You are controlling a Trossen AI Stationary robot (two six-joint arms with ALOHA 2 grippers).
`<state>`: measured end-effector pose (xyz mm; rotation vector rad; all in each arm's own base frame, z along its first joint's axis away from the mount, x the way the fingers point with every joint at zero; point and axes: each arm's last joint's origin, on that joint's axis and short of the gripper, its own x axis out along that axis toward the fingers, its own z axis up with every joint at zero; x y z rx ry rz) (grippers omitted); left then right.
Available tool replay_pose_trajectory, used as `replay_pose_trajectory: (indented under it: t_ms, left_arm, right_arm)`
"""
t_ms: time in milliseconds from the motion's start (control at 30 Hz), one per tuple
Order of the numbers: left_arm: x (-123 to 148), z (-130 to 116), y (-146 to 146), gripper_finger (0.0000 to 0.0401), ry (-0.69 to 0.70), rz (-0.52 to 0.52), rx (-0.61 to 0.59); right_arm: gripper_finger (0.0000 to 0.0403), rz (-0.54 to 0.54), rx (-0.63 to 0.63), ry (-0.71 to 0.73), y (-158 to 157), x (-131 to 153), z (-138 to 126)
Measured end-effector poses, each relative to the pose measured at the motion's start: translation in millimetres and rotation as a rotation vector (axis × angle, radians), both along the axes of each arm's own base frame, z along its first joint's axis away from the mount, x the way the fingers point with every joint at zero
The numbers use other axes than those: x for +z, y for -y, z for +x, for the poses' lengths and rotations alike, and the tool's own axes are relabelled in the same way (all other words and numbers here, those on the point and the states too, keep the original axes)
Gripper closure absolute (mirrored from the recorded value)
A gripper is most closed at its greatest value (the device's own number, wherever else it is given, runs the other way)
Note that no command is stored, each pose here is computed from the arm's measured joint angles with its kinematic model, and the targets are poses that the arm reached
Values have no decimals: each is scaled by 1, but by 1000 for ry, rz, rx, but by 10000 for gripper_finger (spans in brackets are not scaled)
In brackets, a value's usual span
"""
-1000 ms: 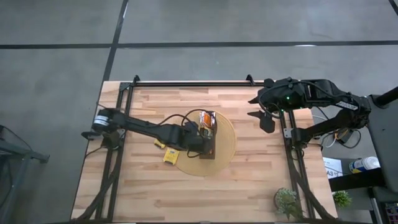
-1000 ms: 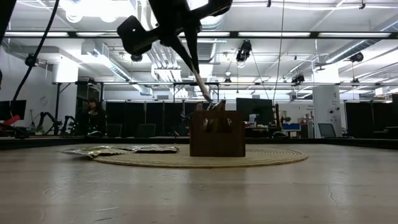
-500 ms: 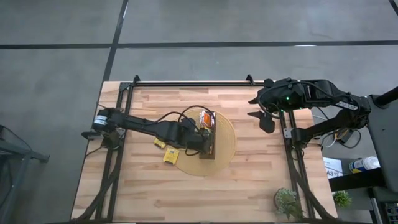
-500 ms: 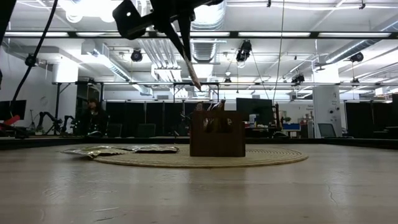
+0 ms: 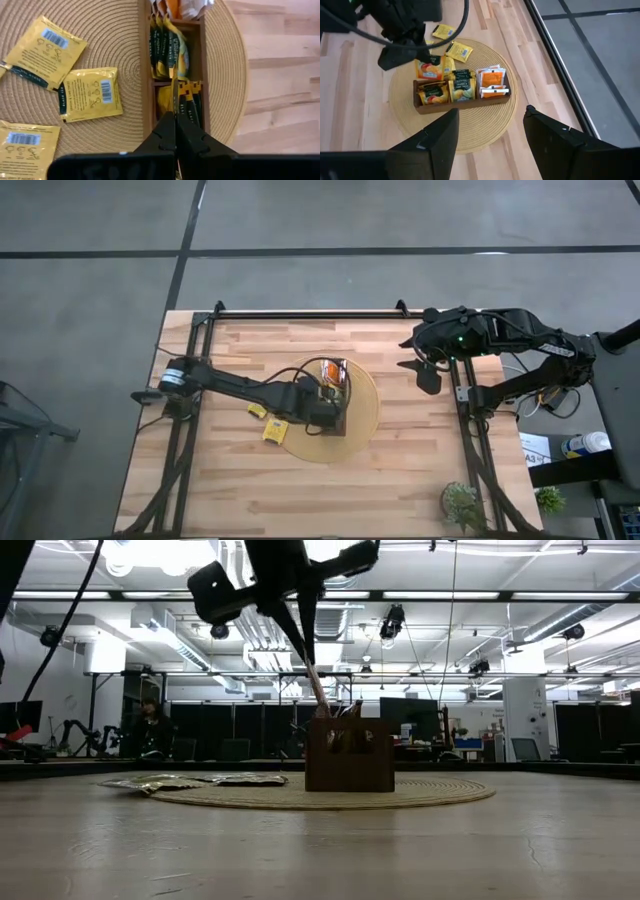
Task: Pick & Place Tea
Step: Put the orange tea bag into the bottom section of the wooden organizer
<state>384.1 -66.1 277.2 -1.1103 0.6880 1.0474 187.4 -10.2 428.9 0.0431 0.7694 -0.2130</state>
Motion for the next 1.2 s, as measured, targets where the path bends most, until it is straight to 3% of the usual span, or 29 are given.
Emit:
replay_pose_trajectory:
  t_ms: [533, 1200]
  left_arm:
    - [-28, 15, 4, 401, -32, -31, 31]
    - [-29, 15, 3, 401, -51, 17, -9]
  right_arm:
    - [183, -2, 3, -11, 0, -3, 1]
    - [183, -17, 18, -15, 0, -3, 1]
